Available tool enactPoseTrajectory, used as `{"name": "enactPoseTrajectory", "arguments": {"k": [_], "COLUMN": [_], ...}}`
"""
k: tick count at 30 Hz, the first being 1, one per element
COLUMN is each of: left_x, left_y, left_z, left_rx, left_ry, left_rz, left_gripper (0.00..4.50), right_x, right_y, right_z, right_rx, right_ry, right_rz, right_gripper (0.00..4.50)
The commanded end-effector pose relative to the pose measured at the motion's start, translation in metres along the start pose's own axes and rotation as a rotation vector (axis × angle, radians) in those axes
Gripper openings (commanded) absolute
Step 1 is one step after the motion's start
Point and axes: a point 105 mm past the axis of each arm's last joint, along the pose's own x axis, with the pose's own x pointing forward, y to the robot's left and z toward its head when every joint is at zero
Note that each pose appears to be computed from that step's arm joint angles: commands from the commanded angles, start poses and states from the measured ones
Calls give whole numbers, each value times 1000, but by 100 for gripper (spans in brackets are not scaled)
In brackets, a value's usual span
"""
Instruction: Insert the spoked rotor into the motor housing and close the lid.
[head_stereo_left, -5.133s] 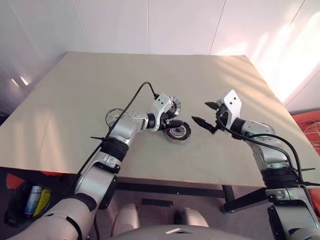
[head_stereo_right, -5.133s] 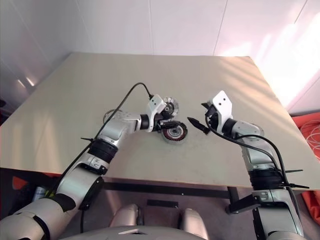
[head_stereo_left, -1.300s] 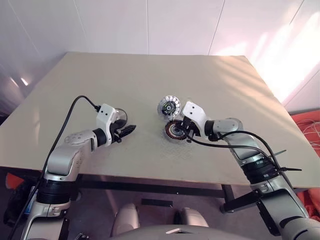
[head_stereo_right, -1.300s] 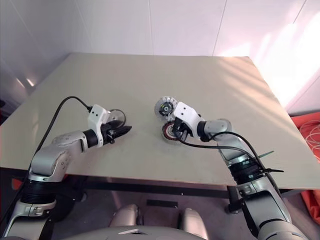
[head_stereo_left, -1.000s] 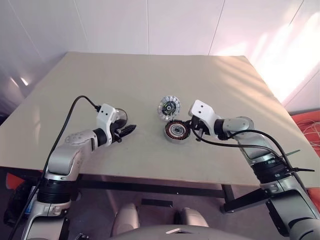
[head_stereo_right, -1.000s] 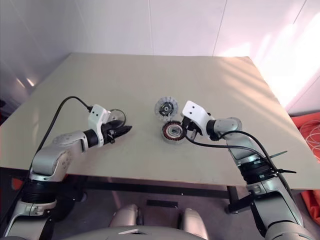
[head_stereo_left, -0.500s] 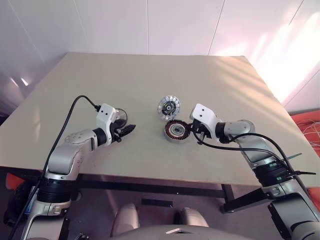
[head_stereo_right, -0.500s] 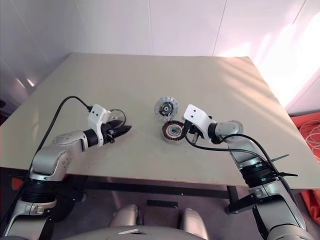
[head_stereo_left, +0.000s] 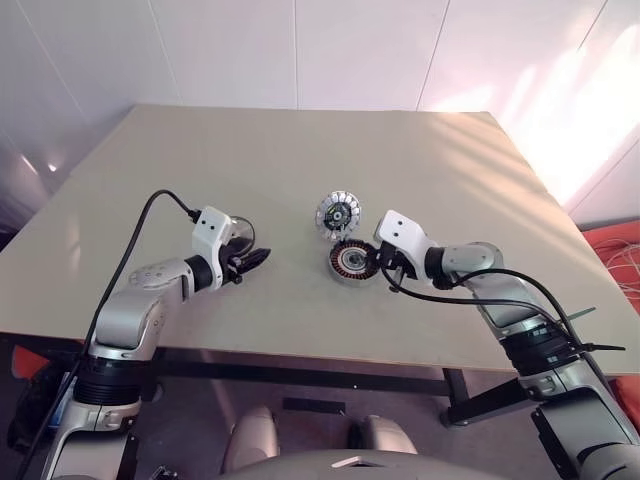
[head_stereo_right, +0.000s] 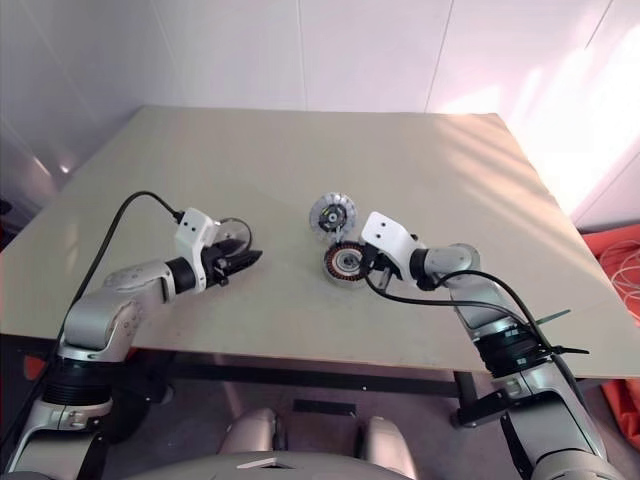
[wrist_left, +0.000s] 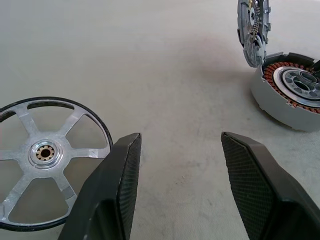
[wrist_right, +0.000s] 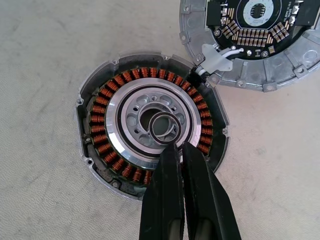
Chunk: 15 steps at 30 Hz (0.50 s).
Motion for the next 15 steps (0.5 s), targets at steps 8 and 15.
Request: {"name": "enactPoseTrajectory", "arguments": {"k": [8, 15], "left_x": [-2, -1], "left_y": [3, 1], "left_z": [17, 17], "left_rx": [43, 42], "left_ry": [-50, -52], "left_rz": [16, 8], "left_gripper": [270, 270], "right_x": [1, -1], "right_y": [-1, -13], "right_z": [26, 39], "right_rx": [-66, -84], "right_ry": [-67, -102], "right_rz": [5, -53], "right_gripper": [13, 13]}}
